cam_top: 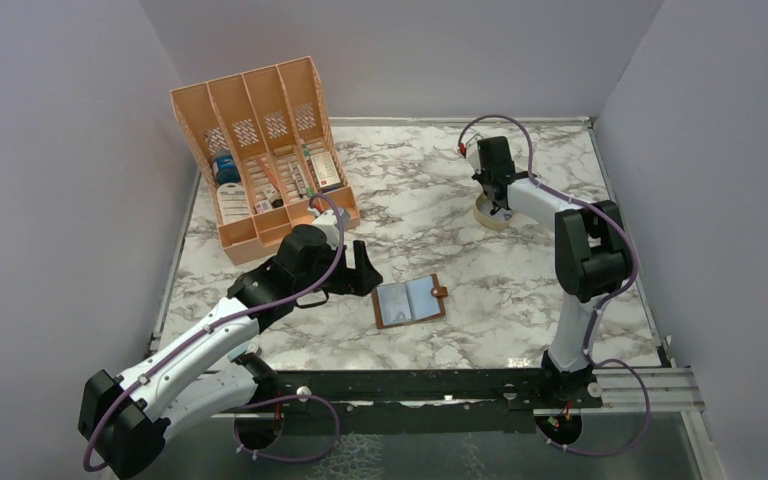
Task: Put the credit cards into the card holder
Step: Pick up the credit card from the storage box, then insert the credit card into the card holder.
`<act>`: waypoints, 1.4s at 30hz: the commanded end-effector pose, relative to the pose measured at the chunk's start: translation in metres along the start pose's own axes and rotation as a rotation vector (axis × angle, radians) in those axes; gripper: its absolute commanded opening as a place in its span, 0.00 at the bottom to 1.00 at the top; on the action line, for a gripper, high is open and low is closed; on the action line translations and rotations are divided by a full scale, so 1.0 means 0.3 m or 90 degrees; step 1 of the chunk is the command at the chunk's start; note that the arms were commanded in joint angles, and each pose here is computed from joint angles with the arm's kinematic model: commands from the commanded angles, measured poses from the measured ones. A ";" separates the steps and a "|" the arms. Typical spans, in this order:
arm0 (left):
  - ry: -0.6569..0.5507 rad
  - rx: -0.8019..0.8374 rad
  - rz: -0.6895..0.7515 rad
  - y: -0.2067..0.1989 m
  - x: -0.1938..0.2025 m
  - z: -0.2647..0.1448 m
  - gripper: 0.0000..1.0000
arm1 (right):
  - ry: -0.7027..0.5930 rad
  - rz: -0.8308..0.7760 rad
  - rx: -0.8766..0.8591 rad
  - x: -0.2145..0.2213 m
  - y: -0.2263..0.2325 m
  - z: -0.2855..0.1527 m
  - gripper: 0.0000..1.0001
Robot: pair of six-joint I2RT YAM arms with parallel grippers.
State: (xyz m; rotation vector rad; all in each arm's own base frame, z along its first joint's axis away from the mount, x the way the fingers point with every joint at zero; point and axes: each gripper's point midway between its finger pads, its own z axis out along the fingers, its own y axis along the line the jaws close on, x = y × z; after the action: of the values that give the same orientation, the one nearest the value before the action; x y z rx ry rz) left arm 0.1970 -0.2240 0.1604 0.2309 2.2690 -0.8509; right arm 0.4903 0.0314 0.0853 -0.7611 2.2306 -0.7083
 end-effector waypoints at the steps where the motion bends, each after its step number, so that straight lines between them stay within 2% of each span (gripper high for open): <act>1: -0.024 -0.028 -0.007 0.016 -0.036 -0.014 0.81 | -0.027 0.032 0.013 -0.052 -0.063 -0.040 0.11; 5: -0.013 -0.039 -0.019 0.027 -0.025 0.000 0.81 | -0.022 0.060 -0.041 -0.055 -0.024 -0.065 0.09; 9: -0.001 -0.051 -0.028 0.041 -0.011 0.015 0.80 | -0.018 0.094 -0.074 -0.054 -0.004 -0.105 0.01; 15: 0.013 -0.074 -0.040 0.071 0.016 0.038 0.78 | -0.031 0.172 -0.151 -0.086 0.028 -0.213 0.01; 22: 0.047 -0.069 -0.064 0.080 0.064 0.086 0.69 | -0.073 0.305 -0.228 -0.143 0.037 -0.370 0.01; 25: 0.065 -0.056 -0.077 0.071 0.086 0.110 0.60 | -0.091 0.349 -0.256 -0.152 0.053 -0.425 0.01; 29: 0.082 -0.063 -0.091 0.083 0.108 0.139 0.35 | -0.137 0.421 -0.329 -0.169 0.087 -0.544 0.01; 34: 0.092 -0.028 -0.114 0.058 0.123 0.173 0.12 | -0.254 0.454 -0.559 -0.227 0.206 -0.781 0.01; 37: 0.096 -0.019 -0.122 0.050 0.126 0.186 0.00 | -0.268 0.485 -0.653 -0.210 0.264 -0.877 0.01; 42: 0.109 -0.016 -0.130 0.057 0.150 0.207 0.00 | -0.260 0.496 -0.770 -0.169 0.355 -0.992 0.01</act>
State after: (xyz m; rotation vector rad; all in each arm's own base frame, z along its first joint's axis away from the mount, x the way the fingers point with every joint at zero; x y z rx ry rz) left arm 0.2047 -0.2453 0.0896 0.0632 2.5016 -0.8688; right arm 0.3051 0.1883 0.2039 -0.3309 2.1891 0.8596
